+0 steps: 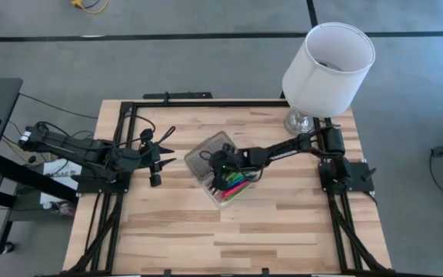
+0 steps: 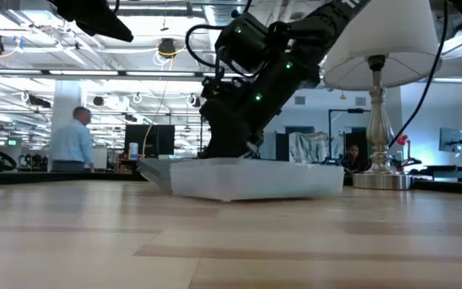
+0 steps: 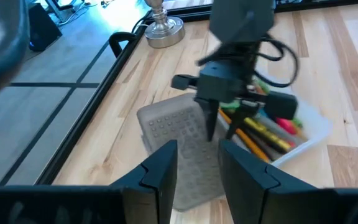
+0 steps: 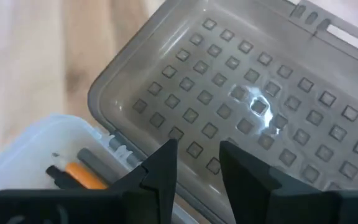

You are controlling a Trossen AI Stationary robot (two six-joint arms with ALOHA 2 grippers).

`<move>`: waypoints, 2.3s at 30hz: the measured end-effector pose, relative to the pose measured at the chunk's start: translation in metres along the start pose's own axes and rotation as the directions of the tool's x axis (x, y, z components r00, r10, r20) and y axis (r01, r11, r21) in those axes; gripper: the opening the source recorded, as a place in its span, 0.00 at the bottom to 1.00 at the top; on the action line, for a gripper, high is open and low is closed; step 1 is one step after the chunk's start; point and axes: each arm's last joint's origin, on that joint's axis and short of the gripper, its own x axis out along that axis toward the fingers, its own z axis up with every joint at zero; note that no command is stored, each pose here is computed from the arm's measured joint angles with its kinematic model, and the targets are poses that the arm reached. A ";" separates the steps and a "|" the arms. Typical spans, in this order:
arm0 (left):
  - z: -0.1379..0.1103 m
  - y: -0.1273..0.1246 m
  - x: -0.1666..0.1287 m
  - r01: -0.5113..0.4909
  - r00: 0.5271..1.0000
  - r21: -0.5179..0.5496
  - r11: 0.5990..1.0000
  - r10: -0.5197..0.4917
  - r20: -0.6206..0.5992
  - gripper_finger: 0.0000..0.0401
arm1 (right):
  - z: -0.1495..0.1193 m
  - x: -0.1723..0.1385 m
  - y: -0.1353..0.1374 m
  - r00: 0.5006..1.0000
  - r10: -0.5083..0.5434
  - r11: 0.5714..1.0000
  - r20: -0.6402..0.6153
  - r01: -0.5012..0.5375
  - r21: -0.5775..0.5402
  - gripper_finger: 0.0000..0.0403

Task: Pick & place school supplies into a supply box
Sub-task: Adjust the black supply box, then adjust the black pen in the black supply box

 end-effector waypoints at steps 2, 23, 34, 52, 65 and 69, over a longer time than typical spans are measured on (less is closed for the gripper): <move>0.000 0.000 0.000 0.000 1.000 0.001 1.000 0.000 0.000 0.28 | -0.002 -0.001 0.009 1.000 0.016 0.999 -0.008 -0.016 -0.041 0.29; 0.000 0.000 0.000 -0.004 1.000 -0.013 1.000 0.004 0.002 0.28 | -0.020 -0.013 0.069 0.997 0.065 0.969 -0.048 -0.074 -0.234 0.29; 0.000 0.000 0.000 -0.007 1.000 -0.018 1.000 0.007 0.002 0.28 | -0.013 -0.033 0.080 0.998 0.055 0.956 -0.007 -0.054 -0.288 0.29; -0.017 -0.022 0.049 -0.016 0.971 0.097 0.995 0.038 -0.234 0.28 | -0.017 -0.070 0.111 0.998 -0.037 0.934 0.046 0.051 -0.355 0.29; -0.025 -0.028 0.069 -0.018 0.948 0.130 0.991 0.058 -0.313 0.28 | -0.003 -0.056 0.069 1.000 -0.023 0.932 0.008 0.024 -0.361 0.29; -0.024 -0.027 0.068 -0.011 0.950 0.138 0.990 0.054 -0.307 0.28 | -0.003 -0.050 0.063 1.000 0.024 0.927 -0.014 -0.027 -0.374 0.29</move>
